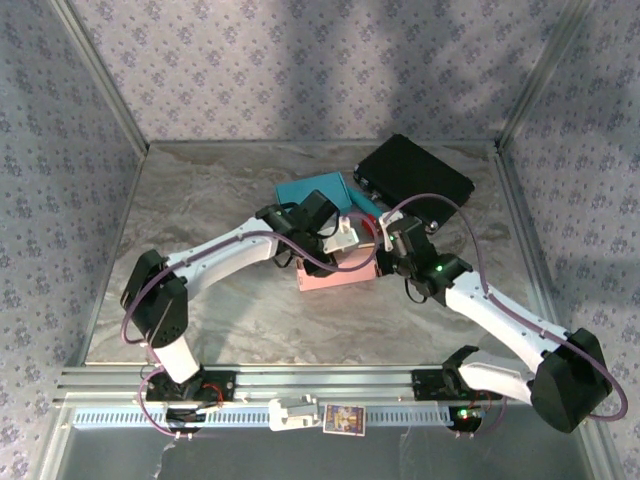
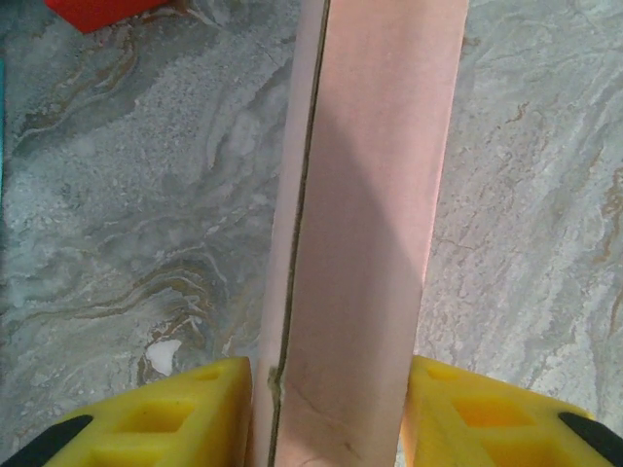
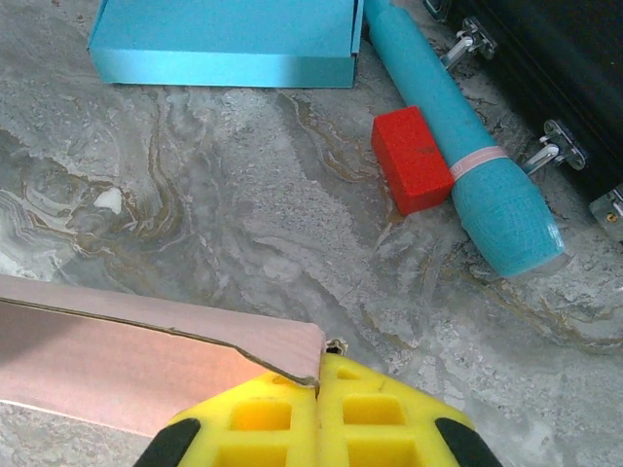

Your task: Fold the paper box

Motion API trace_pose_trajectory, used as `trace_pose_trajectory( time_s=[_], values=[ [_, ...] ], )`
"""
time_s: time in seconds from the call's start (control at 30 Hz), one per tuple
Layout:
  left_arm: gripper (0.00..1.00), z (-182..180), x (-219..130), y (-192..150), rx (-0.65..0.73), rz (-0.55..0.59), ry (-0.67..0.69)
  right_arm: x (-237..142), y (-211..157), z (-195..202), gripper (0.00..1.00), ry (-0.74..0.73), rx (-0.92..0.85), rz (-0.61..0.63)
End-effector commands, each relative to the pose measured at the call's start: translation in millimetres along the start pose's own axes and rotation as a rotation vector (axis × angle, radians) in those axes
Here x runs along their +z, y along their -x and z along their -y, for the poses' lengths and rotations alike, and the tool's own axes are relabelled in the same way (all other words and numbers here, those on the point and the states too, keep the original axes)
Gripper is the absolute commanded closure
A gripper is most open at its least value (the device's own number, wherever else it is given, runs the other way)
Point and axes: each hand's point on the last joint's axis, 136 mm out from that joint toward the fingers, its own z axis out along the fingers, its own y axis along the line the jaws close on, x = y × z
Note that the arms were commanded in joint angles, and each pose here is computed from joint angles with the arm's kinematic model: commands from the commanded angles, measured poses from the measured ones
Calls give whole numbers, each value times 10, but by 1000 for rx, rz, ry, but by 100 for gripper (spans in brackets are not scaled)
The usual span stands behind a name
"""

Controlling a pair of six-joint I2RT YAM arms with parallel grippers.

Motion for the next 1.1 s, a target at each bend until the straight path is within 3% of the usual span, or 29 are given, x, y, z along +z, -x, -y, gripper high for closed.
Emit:
trace_pose_trajectory(
  time_s=[0.0,0.23,0.57,0.7,0.87,1.07],
  values=[
    [57,-95,-195,214,-20,108,54,63,-332,92,100,-53,-4,-117],
    [51,-154,-502,393,-36,233,115,105,-262,89,100,-62,-12,-110],
    [54,-36,-366,442,49,189,58,122,-216,66,100,-57,-15,-105],
    [58,-41,-263,445,80,166,51,127,-216,52,100,-52,-15,-108],
    [76,-26,-210,430,96,146,55,123,-210,56,100,-53,-14,-109],
    [78,64,-141,342,133,114,56,116,-195,59,100,-54,-12,-109]
  ],
)
